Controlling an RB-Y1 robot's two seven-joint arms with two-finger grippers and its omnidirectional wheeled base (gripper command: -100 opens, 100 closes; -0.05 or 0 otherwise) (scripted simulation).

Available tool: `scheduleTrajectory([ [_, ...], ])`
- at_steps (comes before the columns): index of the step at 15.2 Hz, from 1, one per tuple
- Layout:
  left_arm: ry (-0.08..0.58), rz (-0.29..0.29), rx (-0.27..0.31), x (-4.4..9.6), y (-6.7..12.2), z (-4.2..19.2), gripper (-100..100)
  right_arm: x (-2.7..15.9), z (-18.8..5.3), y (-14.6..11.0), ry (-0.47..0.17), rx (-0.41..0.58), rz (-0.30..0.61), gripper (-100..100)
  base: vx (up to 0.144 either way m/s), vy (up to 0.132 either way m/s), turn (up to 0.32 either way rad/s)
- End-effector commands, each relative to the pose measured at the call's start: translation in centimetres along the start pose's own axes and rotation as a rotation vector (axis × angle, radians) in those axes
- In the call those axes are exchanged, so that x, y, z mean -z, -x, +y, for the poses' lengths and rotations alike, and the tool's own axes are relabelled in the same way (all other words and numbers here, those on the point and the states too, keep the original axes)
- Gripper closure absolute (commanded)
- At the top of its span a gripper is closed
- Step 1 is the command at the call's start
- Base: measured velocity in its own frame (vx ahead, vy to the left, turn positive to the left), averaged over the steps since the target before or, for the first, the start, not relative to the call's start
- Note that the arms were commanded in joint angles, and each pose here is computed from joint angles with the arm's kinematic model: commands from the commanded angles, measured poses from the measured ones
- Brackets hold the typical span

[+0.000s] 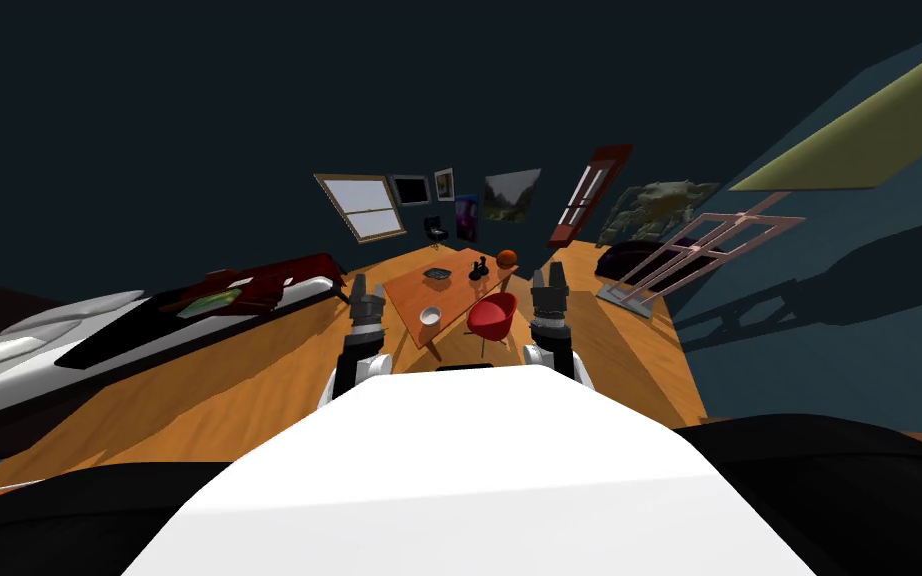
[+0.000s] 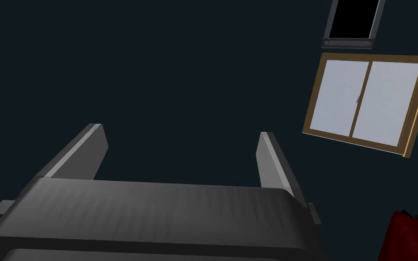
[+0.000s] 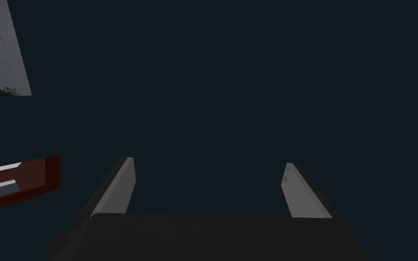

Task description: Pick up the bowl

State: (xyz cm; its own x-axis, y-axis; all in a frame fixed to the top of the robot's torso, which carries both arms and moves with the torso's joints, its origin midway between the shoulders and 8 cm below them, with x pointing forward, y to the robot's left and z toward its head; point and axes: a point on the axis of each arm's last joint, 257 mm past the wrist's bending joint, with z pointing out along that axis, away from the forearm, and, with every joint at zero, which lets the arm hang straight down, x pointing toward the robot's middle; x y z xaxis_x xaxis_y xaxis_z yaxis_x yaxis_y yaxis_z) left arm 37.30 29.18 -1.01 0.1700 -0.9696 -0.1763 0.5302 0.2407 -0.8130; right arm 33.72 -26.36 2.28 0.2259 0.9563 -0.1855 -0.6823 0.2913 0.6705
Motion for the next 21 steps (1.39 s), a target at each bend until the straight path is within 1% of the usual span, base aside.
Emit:
scheduleTrajectory([
  [1,0.063,0.005,-0.015,0.2,0.2,2.0,-100,0.0,0.0,0.0,0.0,0.0,0.0,0,0.013,-0.007,-0.073],
  [2,0.079,0.007,-0.015,0.2,0.1,2.4,-100,0.0,0.0,0.0,0.0,0.0,0.0,0,0.016,-0.009,-0.083],
  [3,0.079,0.007,-0.015,0.2,0.1,2.4,-100,0.0,0.0,0.0,0.0,0.0,0.0,0,0.012,-0.005,-0.028],
  [4,0.128,0.01,-0.028,0.4,0.5,4.1,-100,0.0,0.0,0.0,0.0,0.0,0.0,0,0.013,-0.009,-0.091],
  [5,0.143,0.012,-0.028,0.5,0.4,4.4,-100,0.0,0.0,0.0,0.0,0.0,0.0,0,0.014,-0.009,-0.091],
  [6,0.18,0.013,-0.041,0.7,0.8,5.8,-100,0.0,0.0,0.0,0.0,0.0,0.0,0,0.017,-0.008,-0.128],
  [8,0.21,0.016,-0.041,0.9,0.8,6.5,-100,0.0,0.0,0.0,0.0,0.0,0.0,0,0.017,-0.005,-0.054],
  [9,0.251,0.017,-0.054,1.2,1.2,8.0,-100,0.0,0.0,0.0,0.0,0.0,0.0,0,0.018,-0.009,-0.088],
  [11,0.28,0.02,-0.054,1.4,1.2,8.7,-100,0.0,0.0,0.0,0.0,0.0,0.0,0,0.017,-0.008,-0.066],
  [12,0.321,0.021,-0.067,1.8,1.7,10.1,-100,0.0,0.0,0.0,0.0,0.0,0.0,0,0.018,-0.01,-0.09],
  [14,0.351,0.024,-0.066,2.1,1.6,10.8,-100,0.0,0.0,0.0,0.0,0.0,0.0,0,0.018,-0.008,-0.064],
  [15,0.39,0.023,-0.079,2.5,2.1,12.2,-100,0.0,0.0,0.0,0.0,0.0,0.0,0,0.019,-0.012,-0.105],
  [17,0.424,0.028,-0.078,2.9,2.1,12.9,-100,0.0,0.0,0.0,0.0,0.0,0.0,0,0.018,-0.007,-0.068],
  [18,0.462,0.026,-0.09,3.4,2.7,14.2,-100,0.0,0.0,0.0,0.0,0.0,0.0,0,0.017,-0.008,-0.096],
  [20,0.498,0.03,-0.089,3.8,2.6,15.1,-100,0.0,0.0,0.0,0.0,0.0,0.0,0,0.017,-0.006,-0.073],
  [21,0.498,0.03,-0.089,3.8,2.6,15.1,-100,0.0,0.0,0.0,0.0,0.0,0.0,0,0.01,-0.002,-0.001],
])
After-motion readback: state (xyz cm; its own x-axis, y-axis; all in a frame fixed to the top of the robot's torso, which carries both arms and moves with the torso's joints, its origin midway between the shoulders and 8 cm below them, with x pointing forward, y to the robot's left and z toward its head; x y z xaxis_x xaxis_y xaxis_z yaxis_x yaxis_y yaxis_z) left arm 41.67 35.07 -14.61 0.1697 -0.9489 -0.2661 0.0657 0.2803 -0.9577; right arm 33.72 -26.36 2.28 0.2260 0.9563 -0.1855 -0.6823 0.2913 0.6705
